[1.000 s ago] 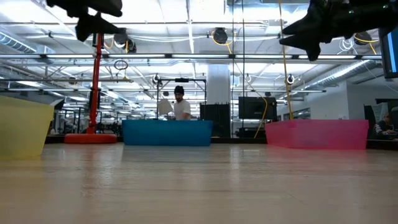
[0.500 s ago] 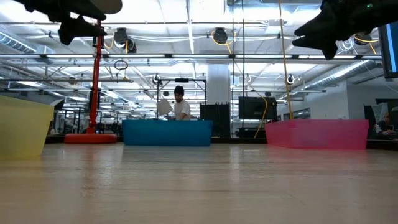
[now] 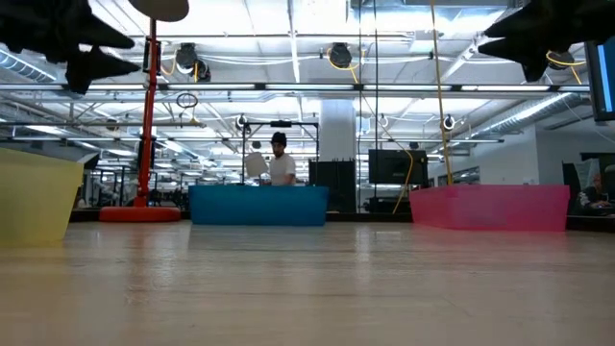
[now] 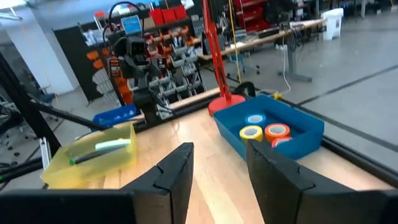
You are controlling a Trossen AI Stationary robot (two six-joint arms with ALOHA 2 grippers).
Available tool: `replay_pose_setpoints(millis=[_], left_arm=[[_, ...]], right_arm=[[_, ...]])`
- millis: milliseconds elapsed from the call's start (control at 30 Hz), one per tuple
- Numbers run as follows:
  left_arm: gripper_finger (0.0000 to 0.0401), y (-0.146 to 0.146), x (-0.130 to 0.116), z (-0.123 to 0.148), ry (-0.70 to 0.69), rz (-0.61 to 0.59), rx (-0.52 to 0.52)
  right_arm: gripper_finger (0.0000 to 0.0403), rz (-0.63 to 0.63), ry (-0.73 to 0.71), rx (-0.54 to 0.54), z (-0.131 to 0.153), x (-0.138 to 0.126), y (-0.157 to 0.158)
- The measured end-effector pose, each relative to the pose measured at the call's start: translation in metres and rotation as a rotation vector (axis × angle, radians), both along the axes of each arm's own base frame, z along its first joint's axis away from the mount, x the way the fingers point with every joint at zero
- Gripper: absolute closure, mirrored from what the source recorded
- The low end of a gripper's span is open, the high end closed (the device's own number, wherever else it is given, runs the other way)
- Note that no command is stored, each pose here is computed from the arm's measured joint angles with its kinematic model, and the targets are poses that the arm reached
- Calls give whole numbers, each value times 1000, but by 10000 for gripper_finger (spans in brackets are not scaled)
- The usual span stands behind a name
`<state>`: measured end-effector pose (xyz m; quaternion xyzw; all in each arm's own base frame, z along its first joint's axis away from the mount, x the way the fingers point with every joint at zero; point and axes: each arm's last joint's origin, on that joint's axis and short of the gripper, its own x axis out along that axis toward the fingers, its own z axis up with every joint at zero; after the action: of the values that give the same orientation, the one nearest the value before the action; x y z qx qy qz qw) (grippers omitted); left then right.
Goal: Pick and place Stapler, Stapler remover, tape
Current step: Return to Home Position
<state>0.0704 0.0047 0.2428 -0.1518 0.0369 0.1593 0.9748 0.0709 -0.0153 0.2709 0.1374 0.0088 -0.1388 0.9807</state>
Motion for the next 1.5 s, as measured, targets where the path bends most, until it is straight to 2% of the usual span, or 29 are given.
replay_pose_setpoints(millis=[133,267,500,567,833,1033,1267,1400,1500], left_arm=[[169,0,-2,-19,-11,0,-2],[169,0,1,-31,24,2,-11],[169,0,1,-38,72,22,-115],[169,0,1,-39,97,16,-79],[169,0,2,-30,43,-7,40],[169,-4,9,-27,-54,-118,126],[169,-5,22,-61,-68,-117,89],[169,-6,26,-67,-134,-122,98],[169,-7,27,-71,-144,-176,96]], right_arm=[[263,-1,2,21,-12,6,-1],[264,-2,7,74,-35,16,-3],[264,17,32,86,-55,18,-2],[264,16,41,86,-57,14,-2],[264,12,51,74,-59,2,0],[264,-21,56,59,-62,2,-1],[264,-41,48,94,-82,12,-3],[264,-41,38,95,-91,16,-4],[263,-44,48,112,-97,17,-4]])
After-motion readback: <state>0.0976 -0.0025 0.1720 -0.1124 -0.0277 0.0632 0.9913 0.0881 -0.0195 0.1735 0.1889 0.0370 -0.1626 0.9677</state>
